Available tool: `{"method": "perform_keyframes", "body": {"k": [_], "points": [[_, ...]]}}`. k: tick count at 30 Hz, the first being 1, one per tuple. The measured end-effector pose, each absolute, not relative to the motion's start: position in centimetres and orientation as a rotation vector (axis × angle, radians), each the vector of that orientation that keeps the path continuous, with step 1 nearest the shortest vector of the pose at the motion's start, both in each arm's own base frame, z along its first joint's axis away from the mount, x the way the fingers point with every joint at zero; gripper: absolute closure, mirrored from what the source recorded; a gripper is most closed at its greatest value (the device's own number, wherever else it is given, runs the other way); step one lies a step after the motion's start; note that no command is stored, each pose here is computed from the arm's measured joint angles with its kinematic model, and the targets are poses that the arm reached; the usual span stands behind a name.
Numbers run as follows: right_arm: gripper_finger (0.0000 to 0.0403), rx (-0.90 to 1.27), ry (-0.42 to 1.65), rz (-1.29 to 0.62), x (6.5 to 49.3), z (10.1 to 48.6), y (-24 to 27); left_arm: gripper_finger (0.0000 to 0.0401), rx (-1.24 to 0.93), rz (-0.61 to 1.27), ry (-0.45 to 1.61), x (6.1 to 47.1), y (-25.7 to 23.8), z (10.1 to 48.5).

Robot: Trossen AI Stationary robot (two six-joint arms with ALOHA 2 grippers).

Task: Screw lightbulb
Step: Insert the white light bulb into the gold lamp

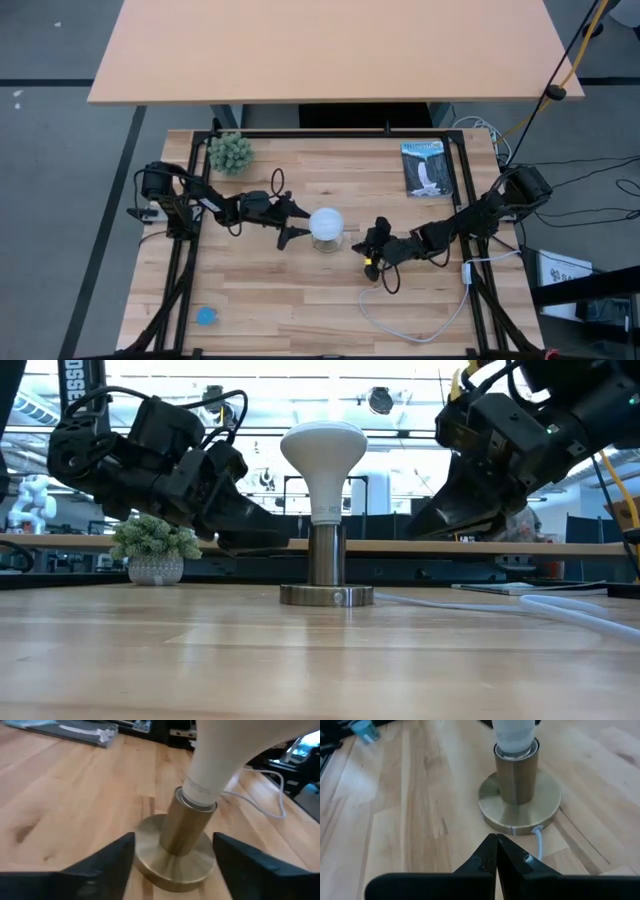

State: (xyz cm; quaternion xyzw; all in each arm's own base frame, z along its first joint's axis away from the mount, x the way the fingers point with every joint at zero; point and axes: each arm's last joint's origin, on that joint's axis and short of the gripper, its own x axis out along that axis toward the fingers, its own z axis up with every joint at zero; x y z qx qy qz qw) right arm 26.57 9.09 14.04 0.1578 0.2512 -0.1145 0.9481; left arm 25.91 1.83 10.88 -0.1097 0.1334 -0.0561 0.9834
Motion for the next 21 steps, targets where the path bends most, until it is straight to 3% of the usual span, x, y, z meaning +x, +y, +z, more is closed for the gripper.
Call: {"method": "perform_keyframes", "body": {"k": [9, 15, 21], "points": [[0.0403, 0.394, 0.32, -0.076, 25.2, 13.1, 5.5, 0.0381, -0.287, -0.152, 0.277, 25.9, 1.7, 10.9], [0.0403, 0.429, 0.231, -0.181, 24.5, 12.9, 3.9, 0.0395, -0.304, -0.228, 0.263, 26.3, 0.7, 11.3], [0.0403, 0.321, 0.276, -0.224, 26.7, 14.1, 3.6, 0.0399, -0.139, -0.267, 0.26, 27.8, -1.8, 12.0]]}}
